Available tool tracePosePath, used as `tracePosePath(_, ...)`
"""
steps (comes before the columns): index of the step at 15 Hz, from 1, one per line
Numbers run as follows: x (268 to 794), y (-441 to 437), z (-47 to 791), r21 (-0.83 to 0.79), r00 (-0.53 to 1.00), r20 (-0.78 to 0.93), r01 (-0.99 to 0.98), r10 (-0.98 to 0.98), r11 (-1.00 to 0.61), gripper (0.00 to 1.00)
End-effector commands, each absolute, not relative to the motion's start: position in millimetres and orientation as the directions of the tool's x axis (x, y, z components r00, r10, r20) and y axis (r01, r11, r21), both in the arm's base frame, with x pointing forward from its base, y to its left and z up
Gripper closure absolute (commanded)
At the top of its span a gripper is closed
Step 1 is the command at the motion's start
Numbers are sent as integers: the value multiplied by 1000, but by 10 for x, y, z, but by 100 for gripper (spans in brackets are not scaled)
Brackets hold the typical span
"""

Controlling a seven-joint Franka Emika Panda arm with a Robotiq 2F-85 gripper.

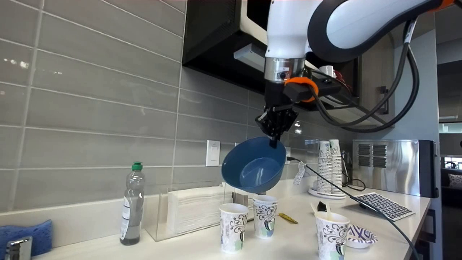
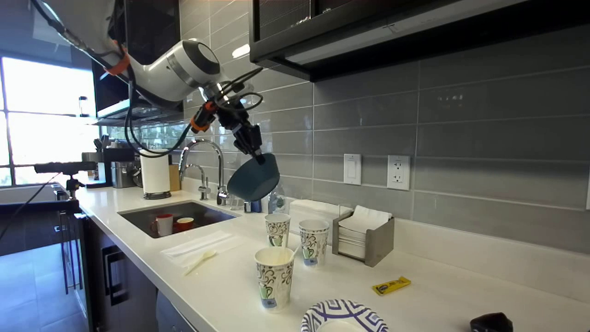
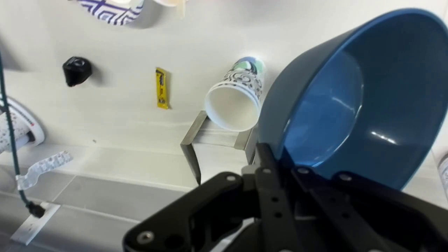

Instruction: Pour the beans in the blue bowl into the coffee cup

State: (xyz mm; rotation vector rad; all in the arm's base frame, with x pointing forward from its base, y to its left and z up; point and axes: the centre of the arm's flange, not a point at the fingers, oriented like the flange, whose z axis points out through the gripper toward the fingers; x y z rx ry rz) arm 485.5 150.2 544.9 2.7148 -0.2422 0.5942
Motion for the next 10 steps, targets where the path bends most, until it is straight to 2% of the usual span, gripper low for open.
tracePosePath(1,4458,1255,5251,143,890,421,-256,-175,-956,99)
tracePosePath(6,4259,1135,4915,-53,894,372,-248,-250,-967,99)
tracePosePath(10,4147,1019,4591,-104,913,303,-254,-274,-962,99)
